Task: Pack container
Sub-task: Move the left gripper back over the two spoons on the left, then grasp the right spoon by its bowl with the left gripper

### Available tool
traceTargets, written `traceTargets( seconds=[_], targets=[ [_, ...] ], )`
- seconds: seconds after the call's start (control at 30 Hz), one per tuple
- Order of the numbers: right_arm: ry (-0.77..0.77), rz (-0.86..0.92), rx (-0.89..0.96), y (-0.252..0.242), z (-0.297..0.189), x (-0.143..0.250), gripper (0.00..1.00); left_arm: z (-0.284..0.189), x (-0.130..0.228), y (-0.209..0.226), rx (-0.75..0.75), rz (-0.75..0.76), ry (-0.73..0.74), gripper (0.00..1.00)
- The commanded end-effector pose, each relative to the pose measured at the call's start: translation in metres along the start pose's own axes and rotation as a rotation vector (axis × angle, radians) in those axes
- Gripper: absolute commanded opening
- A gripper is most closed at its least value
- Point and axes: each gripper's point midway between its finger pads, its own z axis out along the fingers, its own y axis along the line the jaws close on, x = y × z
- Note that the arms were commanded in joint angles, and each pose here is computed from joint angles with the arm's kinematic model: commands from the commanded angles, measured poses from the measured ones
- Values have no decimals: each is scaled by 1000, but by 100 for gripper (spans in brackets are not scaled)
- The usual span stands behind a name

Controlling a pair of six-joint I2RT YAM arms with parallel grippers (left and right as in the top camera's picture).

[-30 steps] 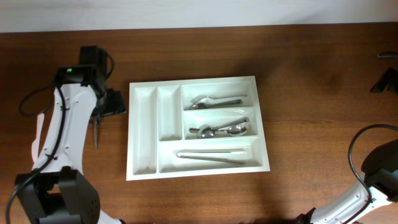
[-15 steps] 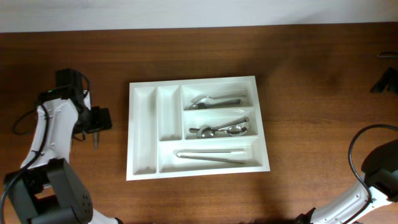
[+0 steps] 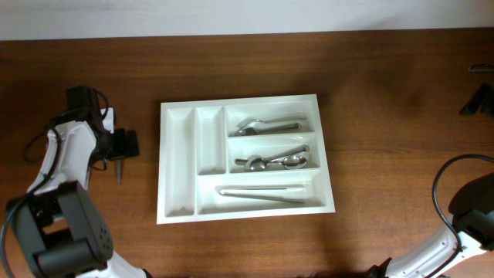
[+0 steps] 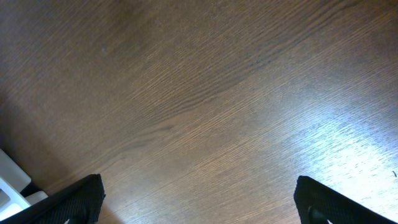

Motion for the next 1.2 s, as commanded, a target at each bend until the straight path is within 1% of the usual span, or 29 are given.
traceTargets(
  seconds=[0.0,0.33,0.6,0.67,0.7,0.73,0.8,0.87,0.97,1.03,1.1,1.13,1.17],
  targets=[
    [0,6,-6,2,0,0,99,25,12,-4,18,-2,71,99],
    [0,6,-6,2,0,0,99,57,26,-9,33,0,163,99],
    [0,7,-6,2,0,0,99,60,25,-10,40,-1,157,100],
    [0,6,-6,2,0,0,99,60,23,-10,40,-1,152,93],
    [0,6,-6,2,0,0,99,60,21,-10,40,-1,145,81],
    [0,6,-6,2,0,0,99,61,20,-10,39,-1,139,74],
    [0,7,-6,2,0,0,99,61,17,-10,38,-2,127,61],
    [0,6,-6,2,0,0,99,61,16,-9,38,-2,121,50],
    [0,6,-6,2,0,0,99,61,15,-9,37,-3,119,42],
    [0,7,-6,2,0,0,99,61,15,-9,37,-3,117,33],
    [0,6,-6,2,0,0,99,61,14,-9,36,-2,116,27],
    [0,6,-6,2,0,0,99,61,14,-9,33,-2,116,21],
    [0,6,-6,2,0,0,99,61,14,-7,25,-2,116,17]
  ],
)
